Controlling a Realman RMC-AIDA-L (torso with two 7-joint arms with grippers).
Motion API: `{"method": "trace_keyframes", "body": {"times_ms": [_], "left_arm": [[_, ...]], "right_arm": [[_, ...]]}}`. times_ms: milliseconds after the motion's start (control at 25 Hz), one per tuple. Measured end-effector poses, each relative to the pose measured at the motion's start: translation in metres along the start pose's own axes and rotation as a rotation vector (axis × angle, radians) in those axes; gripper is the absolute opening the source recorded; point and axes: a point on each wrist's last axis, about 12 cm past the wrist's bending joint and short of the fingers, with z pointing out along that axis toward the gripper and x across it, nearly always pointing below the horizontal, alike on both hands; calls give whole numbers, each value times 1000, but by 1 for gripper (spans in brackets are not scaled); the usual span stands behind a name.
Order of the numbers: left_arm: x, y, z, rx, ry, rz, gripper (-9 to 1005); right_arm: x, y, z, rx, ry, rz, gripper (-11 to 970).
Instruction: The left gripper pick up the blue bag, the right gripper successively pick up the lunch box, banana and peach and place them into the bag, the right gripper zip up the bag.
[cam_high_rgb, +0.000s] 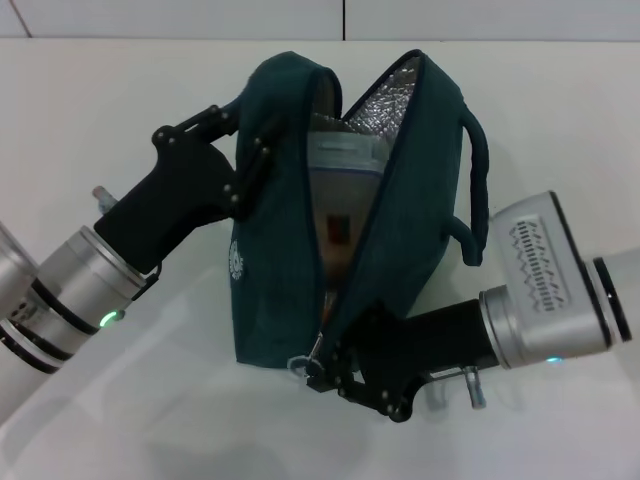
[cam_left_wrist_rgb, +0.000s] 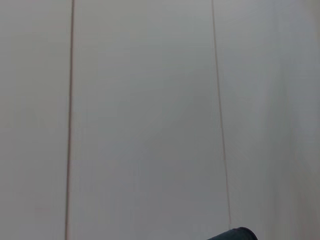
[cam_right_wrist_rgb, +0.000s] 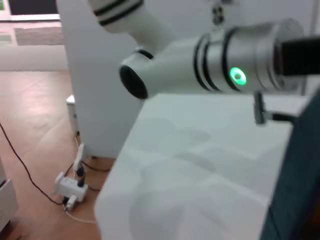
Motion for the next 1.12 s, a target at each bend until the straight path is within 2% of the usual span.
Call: {"method": "trace_keyframes", "body": {"times_ms": [200,360,720,880,1120], "left_arm": [[-1,4,-3,-29,-4,7,286],[2,4,-6,-41,15,62,287],[2,5,-9,-55,15,64,308],[-1,6,-11,-76,-12,51,420],[-12,2,-17,-46,-112,-3,623]], "right_arm": [[-7,6,-11,-3,-85,-94,38],[-6,8,-23,45,-144,-142,37],[-9,15,-28,145,-228,-279,33],[-8,18,-26,146,-228,-318,32],[-6,16,-24,146,-208,-318,31]]}}
